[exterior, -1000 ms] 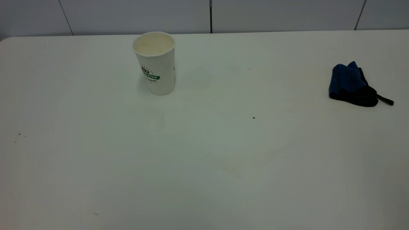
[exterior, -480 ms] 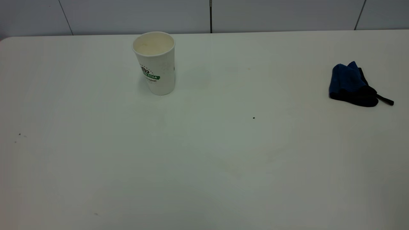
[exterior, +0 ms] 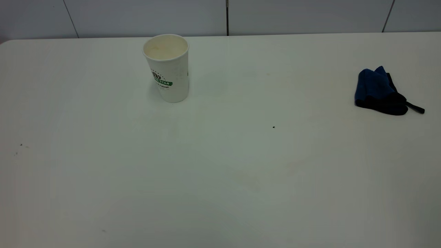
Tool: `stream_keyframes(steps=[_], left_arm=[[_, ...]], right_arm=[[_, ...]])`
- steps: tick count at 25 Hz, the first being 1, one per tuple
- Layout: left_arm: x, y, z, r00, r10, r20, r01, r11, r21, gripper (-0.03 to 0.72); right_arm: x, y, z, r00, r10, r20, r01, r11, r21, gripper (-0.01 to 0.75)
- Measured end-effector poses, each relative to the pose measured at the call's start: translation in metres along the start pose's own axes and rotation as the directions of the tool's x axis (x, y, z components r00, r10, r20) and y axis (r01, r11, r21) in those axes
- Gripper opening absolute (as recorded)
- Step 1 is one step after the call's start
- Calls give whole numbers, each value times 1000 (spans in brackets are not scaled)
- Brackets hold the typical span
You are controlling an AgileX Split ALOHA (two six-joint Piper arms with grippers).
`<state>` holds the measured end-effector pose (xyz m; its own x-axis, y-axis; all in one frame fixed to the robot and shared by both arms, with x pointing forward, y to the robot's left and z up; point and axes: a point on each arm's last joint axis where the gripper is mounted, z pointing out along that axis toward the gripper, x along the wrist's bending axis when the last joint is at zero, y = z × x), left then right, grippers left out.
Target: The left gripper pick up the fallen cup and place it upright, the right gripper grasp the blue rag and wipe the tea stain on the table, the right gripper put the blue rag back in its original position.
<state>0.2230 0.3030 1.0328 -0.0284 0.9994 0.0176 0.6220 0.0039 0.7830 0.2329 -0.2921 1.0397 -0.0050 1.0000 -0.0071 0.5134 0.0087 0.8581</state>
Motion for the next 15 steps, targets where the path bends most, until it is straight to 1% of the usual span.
stream_keyframes(steps=[3,9,15], left_arm=[[0,0,0,1000,0,0,0,1000,0,240],[0,0,0,1000,0,0,0,1000,0,240],[0,0,0,1000,0,0,0,1000,0,240]], right_arm=[[0,0,0,1000,-2,-4,2,1000,0,545],[0,0,0,998,-32,-54,32,999,-1,545],[0,0,0,998,-34,-57,34,999,-1,545]])
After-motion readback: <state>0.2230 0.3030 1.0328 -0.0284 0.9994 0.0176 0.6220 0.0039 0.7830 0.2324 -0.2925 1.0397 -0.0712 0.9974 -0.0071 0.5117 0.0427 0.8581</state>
